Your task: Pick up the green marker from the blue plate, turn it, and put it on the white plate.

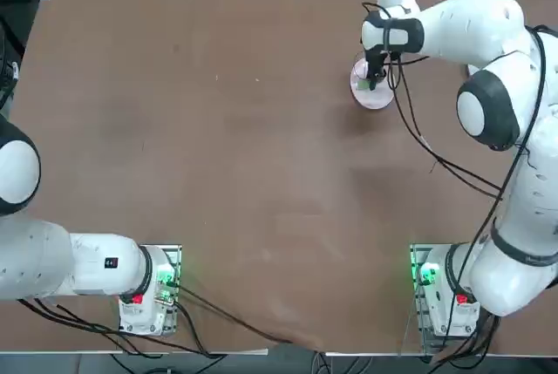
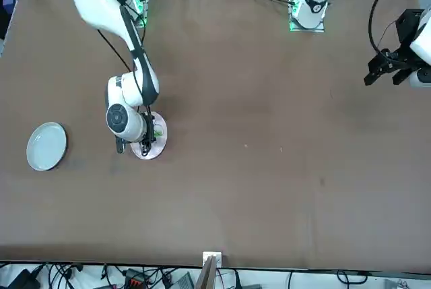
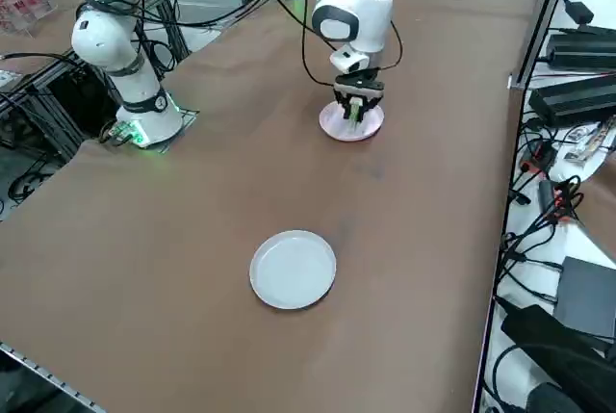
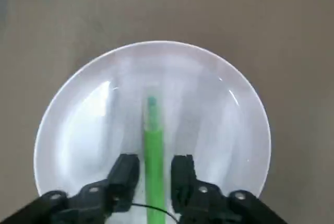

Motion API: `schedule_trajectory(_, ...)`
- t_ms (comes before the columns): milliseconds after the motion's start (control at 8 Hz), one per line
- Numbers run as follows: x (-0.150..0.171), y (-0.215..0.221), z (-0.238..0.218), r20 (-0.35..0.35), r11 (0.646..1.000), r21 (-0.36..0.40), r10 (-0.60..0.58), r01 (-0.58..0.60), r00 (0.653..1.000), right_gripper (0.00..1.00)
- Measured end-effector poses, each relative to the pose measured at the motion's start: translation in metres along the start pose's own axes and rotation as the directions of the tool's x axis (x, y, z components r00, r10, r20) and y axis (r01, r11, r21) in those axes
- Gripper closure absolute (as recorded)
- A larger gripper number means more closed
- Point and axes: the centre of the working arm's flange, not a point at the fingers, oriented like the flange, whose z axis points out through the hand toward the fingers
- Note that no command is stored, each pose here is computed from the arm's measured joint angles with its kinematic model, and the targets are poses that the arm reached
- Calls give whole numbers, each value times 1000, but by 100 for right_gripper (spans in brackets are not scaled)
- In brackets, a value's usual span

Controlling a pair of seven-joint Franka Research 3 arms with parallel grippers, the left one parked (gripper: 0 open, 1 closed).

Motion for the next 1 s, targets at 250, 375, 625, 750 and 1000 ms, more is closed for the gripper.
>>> schedule_trajectory(250,5,-3,-6,-6,1000,16,-8,8,1000,15)
schedule_trajectory(375,12,-7,-18,-14,999,38,-34,34,999,0)
schedule_trajectory(625,45,-15,-68,-40,987,58,-150,152,988,0)
schedule_trajectory(750,68,-16,-99,-61,969,56,-236,240,970,0)
schedule_trajectory(1000,114,-17,-164,-106,910,68,-402,410,909,0)
